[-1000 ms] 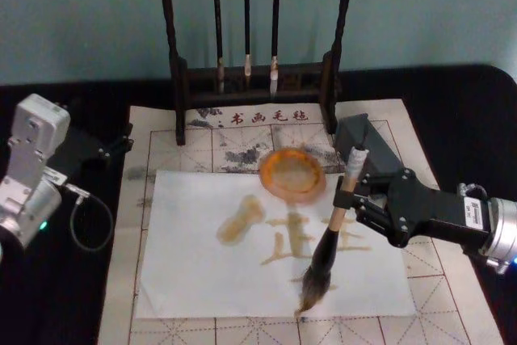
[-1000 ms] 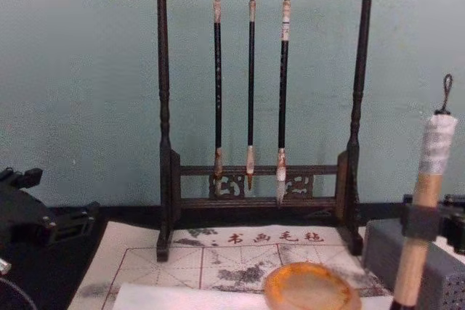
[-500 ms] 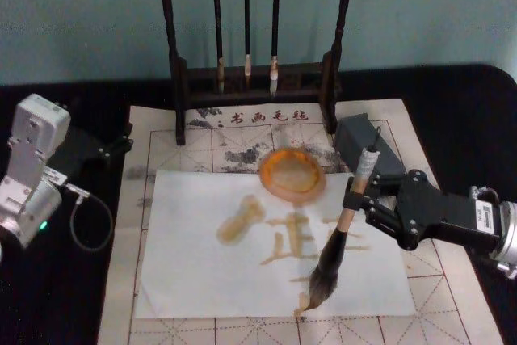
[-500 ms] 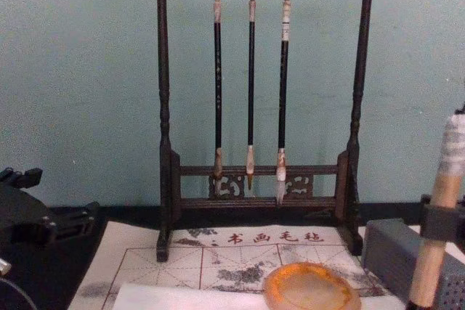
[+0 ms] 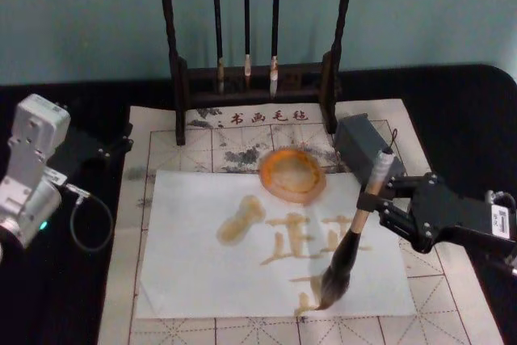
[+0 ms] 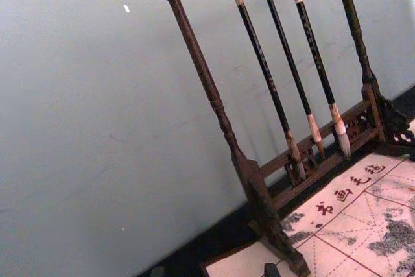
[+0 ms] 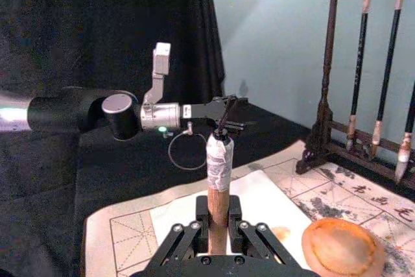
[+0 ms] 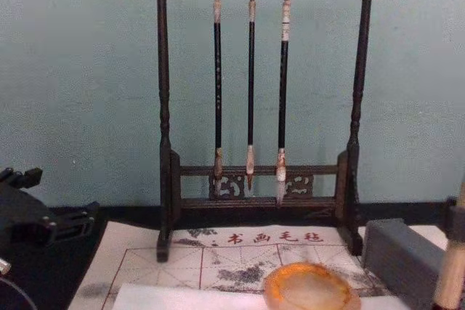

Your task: Pick up the brush from the inkstone, write on the paper, then place the brush back to its original position.

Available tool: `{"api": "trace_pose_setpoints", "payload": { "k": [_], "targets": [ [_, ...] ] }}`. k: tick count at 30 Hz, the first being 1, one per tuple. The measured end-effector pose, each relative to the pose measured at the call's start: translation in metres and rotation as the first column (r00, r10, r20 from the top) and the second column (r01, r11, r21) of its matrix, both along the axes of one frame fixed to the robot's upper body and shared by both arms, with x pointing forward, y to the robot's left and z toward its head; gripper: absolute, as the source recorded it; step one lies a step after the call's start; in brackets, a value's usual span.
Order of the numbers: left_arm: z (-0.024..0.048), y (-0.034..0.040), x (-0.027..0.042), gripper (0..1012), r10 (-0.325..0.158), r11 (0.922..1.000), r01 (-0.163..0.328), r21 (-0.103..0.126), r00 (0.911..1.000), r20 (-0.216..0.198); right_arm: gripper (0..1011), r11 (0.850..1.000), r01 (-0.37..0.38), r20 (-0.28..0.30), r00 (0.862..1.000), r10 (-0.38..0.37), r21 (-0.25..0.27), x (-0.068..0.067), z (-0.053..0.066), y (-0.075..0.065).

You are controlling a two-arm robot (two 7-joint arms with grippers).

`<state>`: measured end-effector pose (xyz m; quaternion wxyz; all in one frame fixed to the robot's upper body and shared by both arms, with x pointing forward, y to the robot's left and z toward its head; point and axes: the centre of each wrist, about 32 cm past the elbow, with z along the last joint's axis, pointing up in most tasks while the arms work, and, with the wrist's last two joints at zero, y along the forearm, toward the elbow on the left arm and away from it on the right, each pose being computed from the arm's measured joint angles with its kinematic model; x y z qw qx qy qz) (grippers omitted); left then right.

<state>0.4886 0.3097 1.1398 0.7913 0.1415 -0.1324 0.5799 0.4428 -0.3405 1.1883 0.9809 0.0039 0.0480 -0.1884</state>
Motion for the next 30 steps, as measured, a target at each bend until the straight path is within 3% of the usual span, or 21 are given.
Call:
{"api": "trace_pose_setpoints", "payload": {
  "k": [30],
  "targets": [
    [0.0000, 0.0000, 0.0000, 1001, 0.000, 1.0000, 0.000, 0.000, 1.0000, 0.000, 198, 0.999, 0.047, 0.008, 0.999, -0.047, -0.014, -0.0061, 0.0018, -0.0095]
  ]
}}
